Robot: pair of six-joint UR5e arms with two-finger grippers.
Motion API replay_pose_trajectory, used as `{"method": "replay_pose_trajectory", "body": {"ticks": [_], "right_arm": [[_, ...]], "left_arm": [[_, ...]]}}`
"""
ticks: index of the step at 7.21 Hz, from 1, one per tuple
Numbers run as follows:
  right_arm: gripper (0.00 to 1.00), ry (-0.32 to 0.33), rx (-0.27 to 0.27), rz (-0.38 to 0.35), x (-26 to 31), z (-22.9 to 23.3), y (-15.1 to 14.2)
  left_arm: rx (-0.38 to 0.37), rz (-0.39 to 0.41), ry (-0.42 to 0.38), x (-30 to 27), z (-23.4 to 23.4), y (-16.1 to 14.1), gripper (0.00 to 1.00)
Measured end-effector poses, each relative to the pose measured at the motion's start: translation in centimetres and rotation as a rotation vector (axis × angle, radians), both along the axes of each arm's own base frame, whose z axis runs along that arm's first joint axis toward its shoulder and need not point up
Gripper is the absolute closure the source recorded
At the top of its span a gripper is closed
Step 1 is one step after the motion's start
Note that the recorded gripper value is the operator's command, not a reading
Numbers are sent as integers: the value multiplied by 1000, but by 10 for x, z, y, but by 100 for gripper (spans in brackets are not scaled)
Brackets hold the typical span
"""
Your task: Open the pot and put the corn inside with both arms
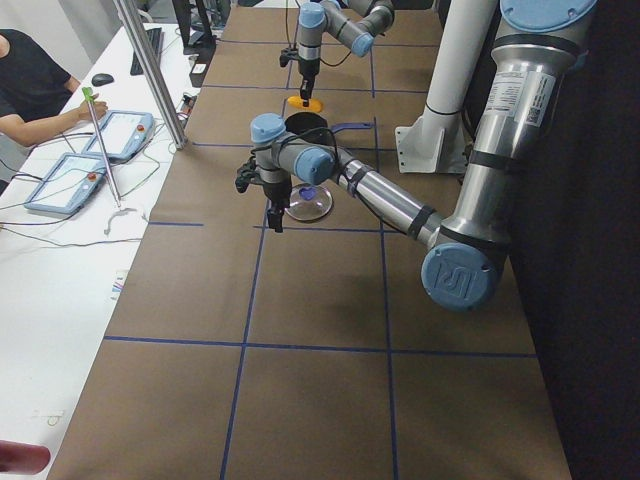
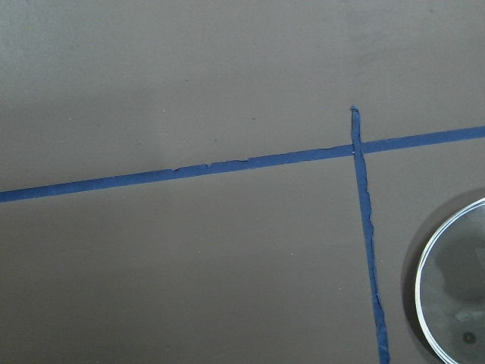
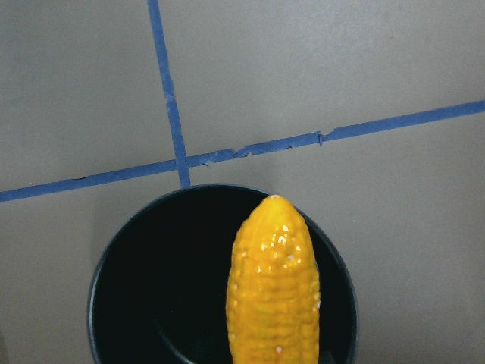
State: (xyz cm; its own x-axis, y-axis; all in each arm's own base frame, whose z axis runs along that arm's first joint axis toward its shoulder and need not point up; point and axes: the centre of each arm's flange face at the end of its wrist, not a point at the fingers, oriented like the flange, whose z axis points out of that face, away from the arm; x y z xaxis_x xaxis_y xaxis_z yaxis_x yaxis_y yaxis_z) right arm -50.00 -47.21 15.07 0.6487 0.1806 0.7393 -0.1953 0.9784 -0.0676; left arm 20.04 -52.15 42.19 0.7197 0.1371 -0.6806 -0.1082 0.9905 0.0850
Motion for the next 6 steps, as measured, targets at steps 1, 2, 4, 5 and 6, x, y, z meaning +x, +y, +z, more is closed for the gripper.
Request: {"method": "replay_pose_trajectory", "body": {"ticks": [1, 2, 4, 5, 6], "right_arm": [[68, -9, 8, -1, -14, 1, -1], [11, -18, 13, -2, -23, 4, -3], [1, -22, 15, -3, -27, 8, -4], [1, -22, 14, -5, -27, 9, -4], [1, -23, 13, -6, -27, 9, -3]], "left_arm": [[-5, 3, 1, 0, 3, 1, 0], [-5, 5, 2, -2, 5, 1, 0], [0, 4, 0, -9, 9, 0, 0], [3, 5, -2, -14, 11, -1, 0], [4, 5, -1, -18, 13, -1, 0]]}}
